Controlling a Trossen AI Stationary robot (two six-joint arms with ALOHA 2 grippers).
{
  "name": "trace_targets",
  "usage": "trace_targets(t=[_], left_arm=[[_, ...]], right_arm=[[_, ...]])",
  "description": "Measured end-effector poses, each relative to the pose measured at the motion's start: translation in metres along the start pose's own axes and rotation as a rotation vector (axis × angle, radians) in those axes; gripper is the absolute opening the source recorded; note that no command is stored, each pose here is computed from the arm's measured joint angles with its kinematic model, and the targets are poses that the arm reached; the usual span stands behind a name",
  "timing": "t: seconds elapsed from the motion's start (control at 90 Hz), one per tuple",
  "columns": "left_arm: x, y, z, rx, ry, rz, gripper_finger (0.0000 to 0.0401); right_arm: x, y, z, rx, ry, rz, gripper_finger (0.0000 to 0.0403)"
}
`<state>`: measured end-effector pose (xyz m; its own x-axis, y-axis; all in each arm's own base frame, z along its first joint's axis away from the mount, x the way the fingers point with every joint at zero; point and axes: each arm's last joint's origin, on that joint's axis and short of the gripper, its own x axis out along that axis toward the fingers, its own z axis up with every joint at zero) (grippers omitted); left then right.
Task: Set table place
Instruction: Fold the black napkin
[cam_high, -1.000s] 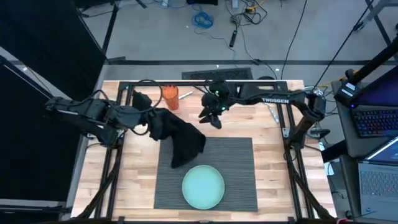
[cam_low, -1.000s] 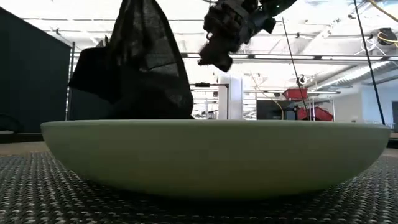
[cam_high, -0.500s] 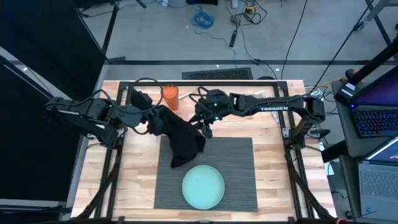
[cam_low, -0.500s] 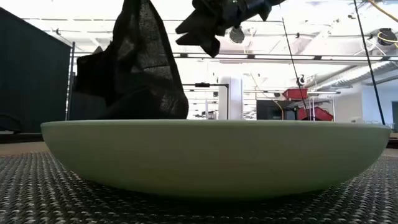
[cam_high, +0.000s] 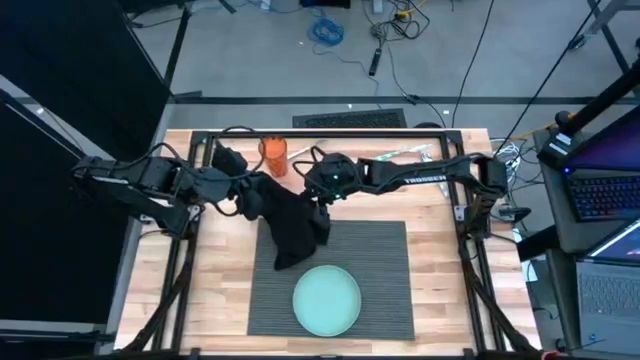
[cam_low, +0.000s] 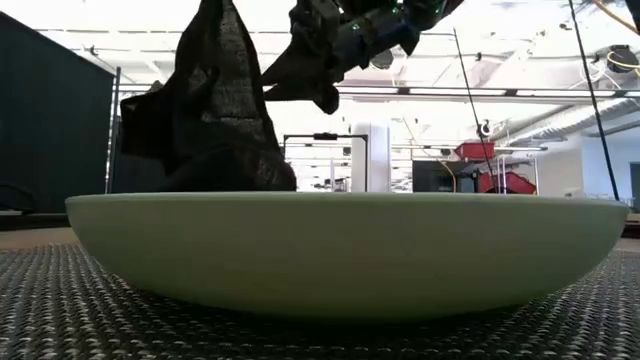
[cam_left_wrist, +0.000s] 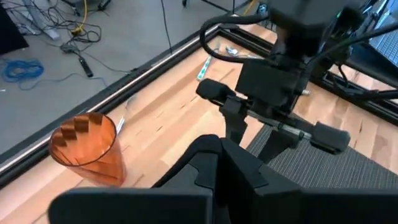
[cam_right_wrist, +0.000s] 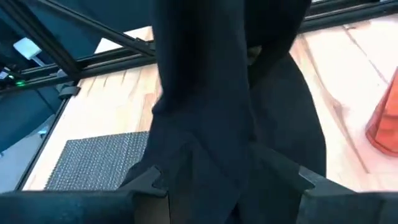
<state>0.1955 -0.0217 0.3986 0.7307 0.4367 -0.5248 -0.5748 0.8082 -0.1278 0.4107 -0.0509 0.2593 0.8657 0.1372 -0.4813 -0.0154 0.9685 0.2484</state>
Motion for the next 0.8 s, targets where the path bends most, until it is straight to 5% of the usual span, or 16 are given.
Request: trace_targets(t=[0.233, 0.8], left_arm=[[0.000, -0.001, -0.001, 0.017, 0.017, -0.022, 0.0000], [0.004, 0.005, 0.003, 0.036, 0.009, 0.008, 0.0000]], right_arm=[[-0.003, -0.007, 0.005, -0.003, -0.041, -0.056, 0.0134], [0.029, 0.007, -0.013, 0.032, -0.021, 0.020, 0.0134]])
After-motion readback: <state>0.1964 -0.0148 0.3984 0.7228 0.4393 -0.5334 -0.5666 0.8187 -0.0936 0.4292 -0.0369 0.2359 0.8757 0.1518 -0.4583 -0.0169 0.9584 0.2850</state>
